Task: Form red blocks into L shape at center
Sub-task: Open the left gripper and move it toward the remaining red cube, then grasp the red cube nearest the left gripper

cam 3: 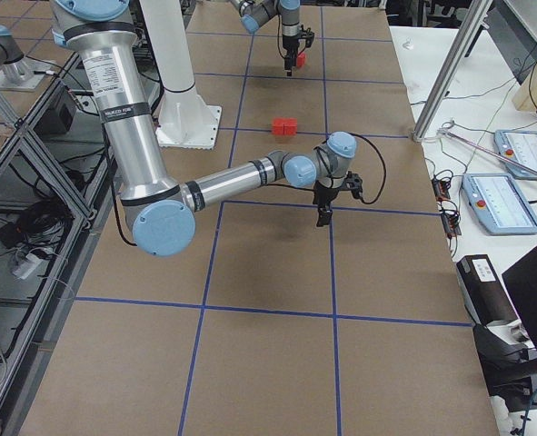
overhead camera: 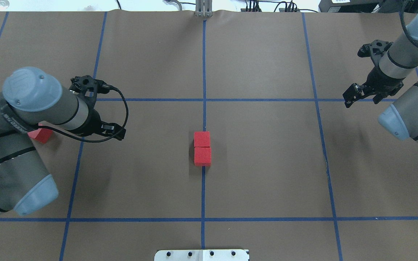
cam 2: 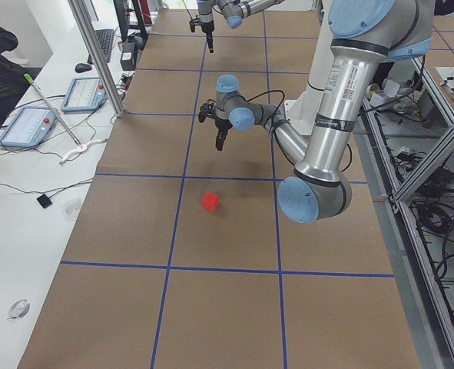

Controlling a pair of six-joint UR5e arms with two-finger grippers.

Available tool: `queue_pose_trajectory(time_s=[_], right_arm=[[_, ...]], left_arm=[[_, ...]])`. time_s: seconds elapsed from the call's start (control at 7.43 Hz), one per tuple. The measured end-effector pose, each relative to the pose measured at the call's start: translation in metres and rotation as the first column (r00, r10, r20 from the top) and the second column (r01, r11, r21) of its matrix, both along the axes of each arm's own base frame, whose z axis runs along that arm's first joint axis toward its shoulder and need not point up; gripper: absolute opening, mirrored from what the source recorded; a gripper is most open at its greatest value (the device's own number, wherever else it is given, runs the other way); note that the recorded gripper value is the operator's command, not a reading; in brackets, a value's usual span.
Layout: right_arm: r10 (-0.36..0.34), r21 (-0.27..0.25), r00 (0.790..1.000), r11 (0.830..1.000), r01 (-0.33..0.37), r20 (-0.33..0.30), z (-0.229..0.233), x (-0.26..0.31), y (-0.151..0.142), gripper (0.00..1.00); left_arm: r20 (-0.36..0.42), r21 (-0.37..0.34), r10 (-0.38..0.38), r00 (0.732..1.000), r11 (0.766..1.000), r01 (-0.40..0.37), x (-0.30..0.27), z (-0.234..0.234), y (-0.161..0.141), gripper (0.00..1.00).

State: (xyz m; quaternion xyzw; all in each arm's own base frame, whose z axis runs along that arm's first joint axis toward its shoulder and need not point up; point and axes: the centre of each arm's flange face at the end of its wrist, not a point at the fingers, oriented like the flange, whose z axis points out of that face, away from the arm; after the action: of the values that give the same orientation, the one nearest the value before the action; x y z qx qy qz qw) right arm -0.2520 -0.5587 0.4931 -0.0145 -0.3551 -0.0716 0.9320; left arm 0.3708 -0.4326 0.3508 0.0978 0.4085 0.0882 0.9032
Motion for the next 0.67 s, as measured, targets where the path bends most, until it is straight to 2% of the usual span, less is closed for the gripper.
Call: queue_pose_trajectory(time_s=[0.4, 0.67], right_arm=[[0.000, 0.004, 1.000, 1.000, 0.000, 0.003, -0.003, 0.000, 0.000, 1.00], [-0.001, 0.004, 1.000, 1.000, 0.001, 0.004, -0.003, 0.000, 0.000, 1.00]], left_arm=[[0.044, 0.106, 0.102, 0.994, 0.989, -0.106, -0.089, 0.084, -0.010, 0.99], [0.092, 0.115, 0.121, 0.988, 0.985, -0.131, -0.118, 0.121, -0.018, 0.99]])
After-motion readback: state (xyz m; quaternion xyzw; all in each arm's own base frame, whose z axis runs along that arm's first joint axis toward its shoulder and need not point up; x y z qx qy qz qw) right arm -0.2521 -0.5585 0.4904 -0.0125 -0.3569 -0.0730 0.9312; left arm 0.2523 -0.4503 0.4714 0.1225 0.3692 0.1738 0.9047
